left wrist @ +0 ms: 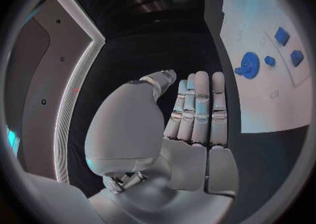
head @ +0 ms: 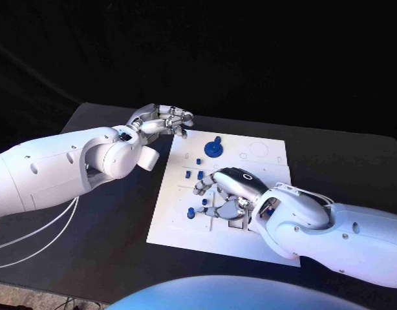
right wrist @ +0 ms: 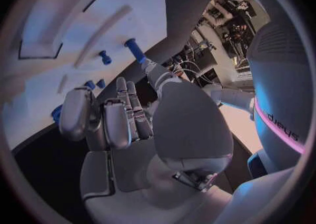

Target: Assemble the parts on the task board

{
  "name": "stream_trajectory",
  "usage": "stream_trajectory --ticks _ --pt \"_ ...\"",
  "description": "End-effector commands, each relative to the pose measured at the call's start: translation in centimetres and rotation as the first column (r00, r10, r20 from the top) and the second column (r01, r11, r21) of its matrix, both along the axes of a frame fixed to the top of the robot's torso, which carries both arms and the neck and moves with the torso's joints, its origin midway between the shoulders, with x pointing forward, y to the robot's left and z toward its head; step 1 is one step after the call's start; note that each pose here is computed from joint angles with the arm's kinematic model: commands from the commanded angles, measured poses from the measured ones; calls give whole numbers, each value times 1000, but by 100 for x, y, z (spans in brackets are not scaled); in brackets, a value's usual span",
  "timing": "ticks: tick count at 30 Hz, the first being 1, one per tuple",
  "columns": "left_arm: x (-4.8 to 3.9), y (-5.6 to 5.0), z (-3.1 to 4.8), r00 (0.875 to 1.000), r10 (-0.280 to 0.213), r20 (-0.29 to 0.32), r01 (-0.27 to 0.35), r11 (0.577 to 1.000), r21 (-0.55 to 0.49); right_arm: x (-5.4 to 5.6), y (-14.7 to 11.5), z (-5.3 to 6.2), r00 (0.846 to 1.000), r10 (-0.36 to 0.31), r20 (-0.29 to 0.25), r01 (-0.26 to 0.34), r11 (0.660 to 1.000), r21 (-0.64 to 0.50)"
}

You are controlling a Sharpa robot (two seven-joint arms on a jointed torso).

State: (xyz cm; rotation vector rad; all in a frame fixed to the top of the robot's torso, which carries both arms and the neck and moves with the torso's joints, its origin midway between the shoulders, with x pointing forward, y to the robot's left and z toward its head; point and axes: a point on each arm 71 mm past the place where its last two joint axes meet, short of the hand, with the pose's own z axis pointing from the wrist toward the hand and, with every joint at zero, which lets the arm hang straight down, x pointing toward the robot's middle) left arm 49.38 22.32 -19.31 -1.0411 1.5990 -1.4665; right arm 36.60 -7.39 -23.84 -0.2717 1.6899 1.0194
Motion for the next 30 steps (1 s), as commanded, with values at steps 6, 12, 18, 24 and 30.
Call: stream_trajectory --ticks 6,12,18,24,30 --pt "3 3 7 1000 -7 4 7 1000 -10 248 -721 250 941 -234 -246 265 959 103" --pt "1 28 -7 1000 1 3 -1 1000 -6 281 -1406 211 839 -407 -360 431 902 -15" --pt "-22 47 -61 1000 4 -7 -4 1000 -1 145 -1706 100 799 -485 -355 481 870 -104" --pt "-45 44 -104 1000 1 -15 -1 1000 -1 -10 -1748 -25 779 -528 -338 501 848 -172" --pt "-56 40 -129 1000 -1 -20 1 1000 -1 -91 -1741 -94 772 -560 -300 508 828 -238"
